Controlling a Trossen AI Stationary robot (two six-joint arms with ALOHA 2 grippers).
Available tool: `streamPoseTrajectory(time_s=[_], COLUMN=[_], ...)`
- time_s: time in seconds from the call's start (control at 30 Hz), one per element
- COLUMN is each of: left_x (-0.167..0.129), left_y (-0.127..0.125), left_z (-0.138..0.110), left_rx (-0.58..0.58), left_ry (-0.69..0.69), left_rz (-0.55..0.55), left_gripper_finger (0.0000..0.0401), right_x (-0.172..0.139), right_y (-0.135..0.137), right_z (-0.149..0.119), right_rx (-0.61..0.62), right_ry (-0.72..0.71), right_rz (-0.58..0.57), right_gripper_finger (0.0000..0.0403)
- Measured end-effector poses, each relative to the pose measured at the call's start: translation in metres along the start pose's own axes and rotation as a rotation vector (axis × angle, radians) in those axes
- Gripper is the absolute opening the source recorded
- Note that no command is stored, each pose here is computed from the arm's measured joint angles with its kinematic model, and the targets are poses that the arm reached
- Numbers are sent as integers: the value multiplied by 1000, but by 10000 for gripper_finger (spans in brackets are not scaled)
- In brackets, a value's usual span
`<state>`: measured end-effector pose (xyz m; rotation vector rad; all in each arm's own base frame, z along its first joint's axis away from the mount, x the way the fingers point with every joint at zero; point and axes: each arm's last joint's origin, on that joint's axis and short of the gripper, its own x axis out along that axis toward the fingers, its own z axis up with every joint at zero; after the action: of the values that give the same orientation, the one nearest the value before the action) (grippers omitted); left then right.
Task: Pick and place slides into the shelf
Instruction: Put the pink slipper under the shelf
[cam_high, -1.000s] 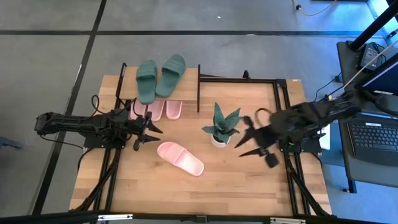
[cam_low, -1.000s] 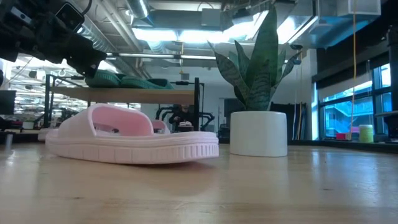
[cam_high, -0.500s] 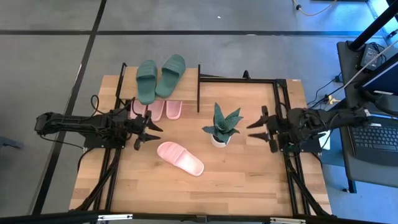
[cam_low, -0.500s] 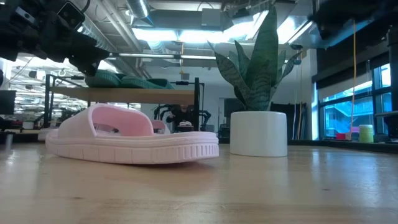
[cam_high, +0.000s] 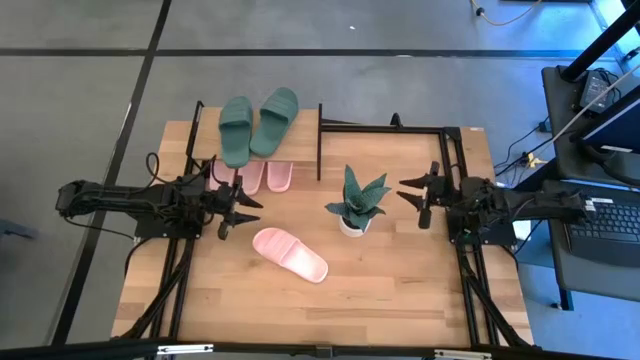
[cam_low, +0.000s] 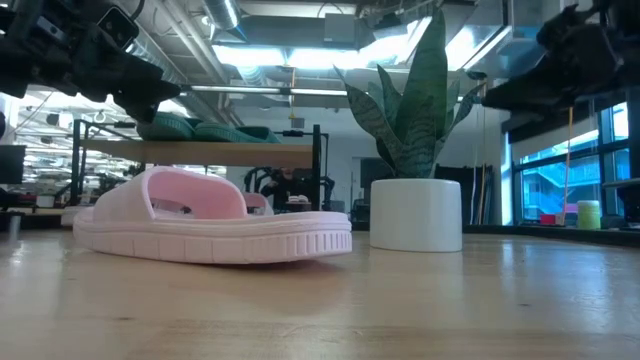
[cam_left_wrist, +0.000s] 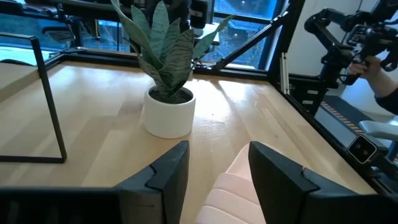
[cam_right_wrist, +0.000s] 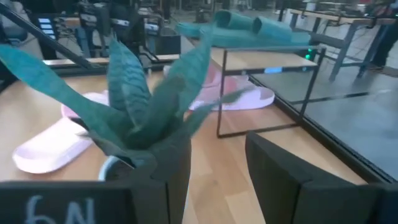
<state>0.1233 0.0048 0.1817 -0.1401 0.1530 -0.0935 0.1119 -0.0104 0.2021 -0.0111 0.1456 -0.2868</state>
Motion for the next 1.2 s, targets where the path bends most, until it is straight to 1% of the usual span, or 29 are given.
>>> streamPoseTrajectory(time_s=[0.2, 0.27, 0.33, 0.43, 0.5, 0.57, 0.63, 0.7, 0.77, 0.87, 0.97, 1.07, 1.2], left_x=[0, 0, 0, -2, -4, -3, -2, 0, 5, 15, 27, 42, 59], left_y=[0, -1, -4, -11, -18, -24, -30, -36, -42, -55, -70, -83, -97], left_z=[1, 2, 5, 15, 24, 30, 32, 36, 38, 40, 40, 32, 13], left_rx=[1, 4, 13, 15, -4, -33, -104, -193, -255, -304, -342, -373, -451], left_ry=[-6, -18, -40, -87, -99, -60, 49, 149, 219, 303, 380, 479, 621], left_rz=[-1, -27, -110, -314, -417, -466, -490, -474, -440, -445, -412, -366, -271], left_gripper_finger=[160, 160, 160, 160, 160, 160, 160, 160, 160, 160, 160, 160, 160], right_x=[1, 2, 2, 2, 2, 2, 2, 2, 2, 2, 2, 2, 2], right_y=[-3, -4, -4, -4, -4, -4, -4, -4, -4, -4, -4, -4, -4], right_z=[-12, -15, -15, -15, -15, -15, -16, -16, -16, -16, -16, -16, -16], right_rx=[24, 21, 21, 20, 19, 19, 19, 17, 16, 16, 16, 16, 16], right_ry=[-10, 1, 3, 5, 5, 5, 5, 6, 6, 7, 7, 7, 7], right_rz=[-32, -38, -37, -37, -37, -37, -37, -37, -37, -37, -37, -37, -38], right_gripper_finger=[154, 154, 154, 154, 154, 154, 154, 154, 154, 154, 154, 154, 154])
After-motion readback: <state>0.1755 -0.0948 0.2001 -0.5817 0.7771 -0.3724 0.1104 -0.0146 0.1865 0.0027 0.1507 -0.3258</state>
